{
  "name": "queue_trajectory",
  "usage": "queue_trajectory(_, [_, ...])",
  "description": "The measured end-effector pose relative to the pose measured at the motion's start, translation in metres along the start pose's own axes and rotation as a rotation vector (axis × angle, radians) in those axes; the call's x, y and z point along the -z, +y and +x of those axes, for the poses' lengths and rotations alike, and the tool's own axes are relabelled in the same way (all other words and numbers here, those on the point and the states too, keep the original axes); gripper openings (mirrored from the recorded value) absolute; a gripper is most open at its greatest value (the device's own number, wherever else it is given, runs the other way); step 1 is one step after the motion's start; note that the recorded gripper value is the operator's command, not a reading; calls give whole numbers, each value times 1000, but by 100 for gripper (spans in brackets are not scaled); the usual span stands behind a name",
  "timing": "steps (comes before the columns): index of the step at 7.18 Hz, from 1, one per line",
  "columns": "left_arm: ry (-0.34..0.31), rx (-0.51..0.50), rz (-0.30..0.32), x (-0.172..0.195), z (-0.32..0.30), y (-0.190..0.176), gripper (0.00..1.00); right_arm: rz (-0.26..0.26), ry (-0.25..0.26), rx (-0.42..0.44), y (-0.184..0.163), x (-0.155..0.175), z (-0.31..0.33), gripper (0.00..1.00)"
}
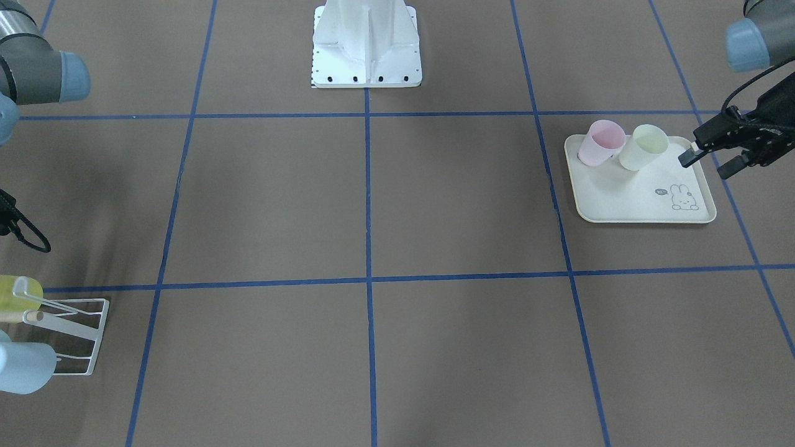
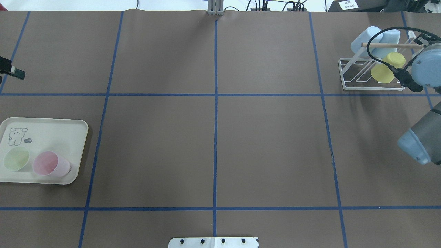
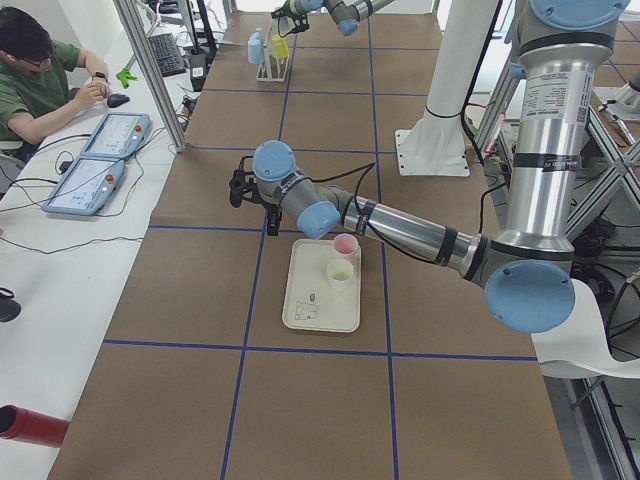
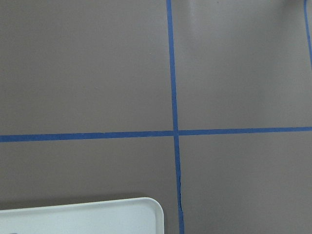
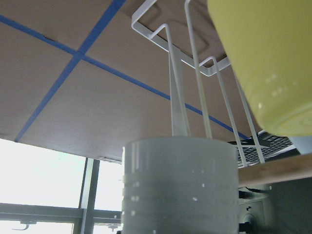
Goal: Transfer IKEA cup to right arm and place on rack
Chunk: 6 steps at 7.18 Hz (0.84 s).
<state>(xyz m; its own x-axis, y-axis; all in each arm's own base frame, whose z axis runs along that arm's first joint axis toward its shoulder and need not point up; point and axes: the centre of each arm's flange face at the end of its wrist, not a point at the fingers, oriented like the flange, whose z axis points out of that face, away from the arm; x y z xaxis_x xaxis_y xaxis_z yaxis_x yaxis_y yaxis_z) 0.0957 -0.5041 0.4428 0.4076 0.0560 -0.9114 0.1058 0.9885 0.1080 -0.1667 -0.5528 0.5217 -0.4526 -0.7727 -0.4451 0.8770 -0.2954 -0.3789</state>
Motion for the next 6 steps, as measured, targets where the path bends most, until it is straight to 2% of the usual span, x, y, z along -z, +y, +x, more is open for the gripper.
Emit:
queue_trajectory(3, [-1, 2, -1, -1, 0, -1, 100, -2, -5, 14, -7, -3, 2, 42])
queue_trajectory(6, [-1, 1, 0, -2, 0, -2, 100, -9, -15, 36, -20, -9, 1, 46])
